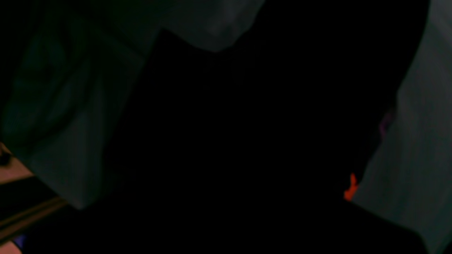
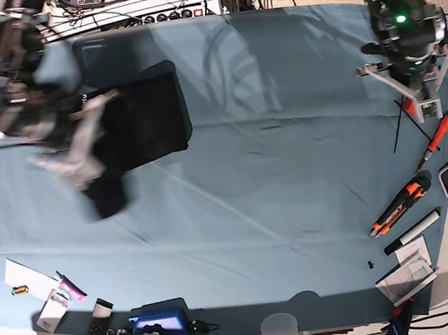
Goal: Layout the t-shirt on the table in an organized manner, then fold the t-shirt properly
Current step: 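Lower the shirt bundle with the right gripper and move the left gripper over it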
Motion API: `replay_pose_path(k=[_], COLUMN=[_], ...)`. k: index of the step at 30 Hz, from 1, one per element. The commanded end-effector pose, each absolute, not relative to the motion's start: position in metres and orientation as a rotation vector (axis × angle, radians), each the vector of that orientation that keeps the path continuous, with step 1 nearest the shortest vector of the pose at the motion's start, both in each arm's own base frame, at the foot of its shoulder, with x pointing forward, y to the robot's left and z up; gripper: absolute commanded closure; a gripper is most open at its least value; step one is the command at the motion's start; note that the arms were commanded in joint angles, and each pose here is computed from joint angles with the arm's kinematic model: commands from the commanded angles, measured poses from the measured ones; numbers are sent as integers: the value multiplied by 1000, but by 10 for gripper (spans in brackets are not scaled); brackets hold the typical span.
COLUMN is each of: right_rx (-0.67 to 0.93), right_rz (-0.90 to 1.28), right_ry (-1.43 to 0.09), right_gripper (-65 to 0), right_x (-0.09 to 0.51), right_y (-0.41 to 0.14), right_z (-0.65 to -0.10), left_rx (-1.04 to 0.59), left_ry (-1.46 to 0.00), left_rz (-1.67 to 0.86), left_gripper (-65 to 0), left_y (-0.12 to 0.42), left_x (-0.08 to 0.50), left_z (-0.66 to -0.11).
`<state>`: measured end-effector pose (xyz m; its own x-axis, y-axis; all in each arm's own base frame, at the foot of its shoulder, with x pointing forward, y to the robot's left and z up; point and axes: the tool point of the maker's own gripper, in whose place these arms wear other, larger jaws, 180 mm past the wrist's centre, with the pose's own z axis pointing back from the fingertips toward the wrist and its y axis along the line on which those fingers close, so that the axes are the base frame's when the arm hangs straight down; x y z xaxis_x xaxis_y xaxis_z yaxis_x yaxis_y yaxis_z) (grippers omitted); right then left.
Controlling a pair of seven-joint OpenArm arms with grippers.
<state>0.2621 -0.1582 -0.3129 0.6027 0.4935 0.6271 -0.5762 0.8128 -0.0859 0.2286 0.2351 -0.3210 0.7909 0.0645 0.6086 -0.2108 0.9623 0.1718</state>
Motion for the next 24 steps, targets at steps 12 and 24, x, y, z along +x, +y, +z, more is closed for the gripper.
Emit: replay_pose_path(k=[12, 24], right_rx=[74, 398], right_rz=[722, 772], right_ry=[-713, -844], right_gripper=[-195, -228], right_x=[269, 252], right_y=[-137, -78], right_z=[-315, -271], left_rx=[232, 137], left_ry=[-715, -736], left_rz=[142, 140], left_gripper=[-45, -45], left_y=[234, 219], left_x=[239, 243], left_z=[-309, -310])
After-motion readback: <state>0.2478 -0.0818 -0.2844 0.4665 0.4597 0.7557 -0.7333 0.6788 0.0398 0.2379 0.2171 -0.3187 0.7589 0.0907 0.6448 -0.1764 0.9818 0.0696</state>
